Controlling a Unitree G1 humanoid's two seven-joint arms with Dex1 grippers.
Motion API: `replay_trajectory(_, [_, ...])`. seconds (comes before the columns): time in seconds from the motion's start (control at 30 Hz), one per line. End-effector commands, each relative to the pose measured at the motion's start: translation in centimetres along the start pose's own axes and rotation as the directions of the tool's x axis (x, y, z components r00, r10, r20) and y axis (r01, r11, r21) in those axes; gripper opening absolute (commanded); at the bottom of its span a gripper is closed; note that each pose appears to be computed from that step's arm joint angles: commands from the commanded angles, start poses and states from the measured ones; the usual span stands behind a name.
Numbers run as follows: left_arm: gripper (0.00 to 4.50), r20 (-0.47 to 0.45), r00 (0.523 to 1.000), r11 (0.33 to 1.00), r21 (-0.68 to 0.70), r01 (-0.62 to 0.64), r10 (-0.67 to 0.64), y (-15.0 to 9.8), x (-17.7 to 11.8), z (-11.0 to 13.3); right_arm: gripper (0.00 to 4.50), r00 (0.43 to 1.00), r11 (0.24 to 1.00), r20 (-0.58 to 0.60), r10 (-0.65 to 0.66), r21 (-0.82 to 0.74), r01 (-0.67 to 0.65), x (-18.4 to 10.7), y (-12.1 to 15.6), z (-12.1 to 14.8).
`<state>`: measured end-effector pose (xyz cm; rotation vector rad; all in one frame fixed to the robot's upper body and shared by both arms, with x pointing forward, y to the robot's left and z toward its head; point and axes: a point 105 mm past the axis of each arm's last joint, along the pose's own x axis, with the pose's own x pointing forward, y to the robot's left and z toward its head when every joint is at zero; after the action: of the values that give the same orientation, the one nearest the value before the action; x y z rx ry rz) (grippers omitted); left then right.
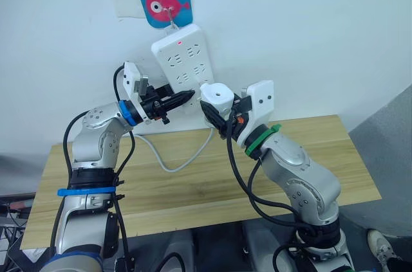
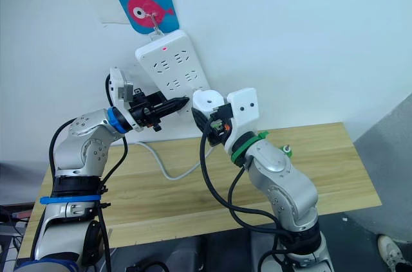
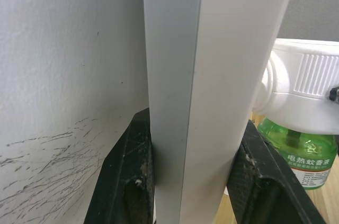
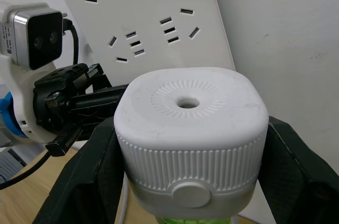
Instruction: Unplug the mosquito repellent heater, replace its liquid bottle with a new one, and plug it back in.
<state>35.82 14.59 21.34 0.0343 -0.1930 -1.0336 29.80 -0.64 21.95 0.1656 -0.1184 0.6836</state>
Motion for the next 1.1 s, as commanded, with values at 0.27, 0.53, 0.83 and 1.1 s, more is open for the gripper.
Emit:
replay_trajectory(0.27, [1.32,0.047,0.986,0.986,-0.034,0.161,-0.159,-2.7,2.0,0.7,3.06,0.999,0.997,0.041,0.024,0.079,-0.027,-0.1,0.3,0.9])
replay_trajectory(0.53, [1.32,0.057,0.984,0.972,-0.158,0.176,-0.169,-2.7,2.1,0.8,3.06,1.0,0.998,0.018,0.003,0.06,-0.004,-0.5,-0.2,1.0])
replay_trajectory(0.83, [1.32,0.032,0.984,0.963,-0.203,0.176,-0.174,-2.4,2.0,0.6,3.06,0.999,1.0,-0.035,-0.017,0.023,0.018,-1.4,-0.8,1.3])
replay_trajectory(1.1, [1.32,0.035,0.984,0.963,-0.201,0.179,-0.175,-2.4,2.1,0.5,3.06,0.998,0.999,-0.05,-0.035,0.021,0.036,-1.5,-1.2,1.8])
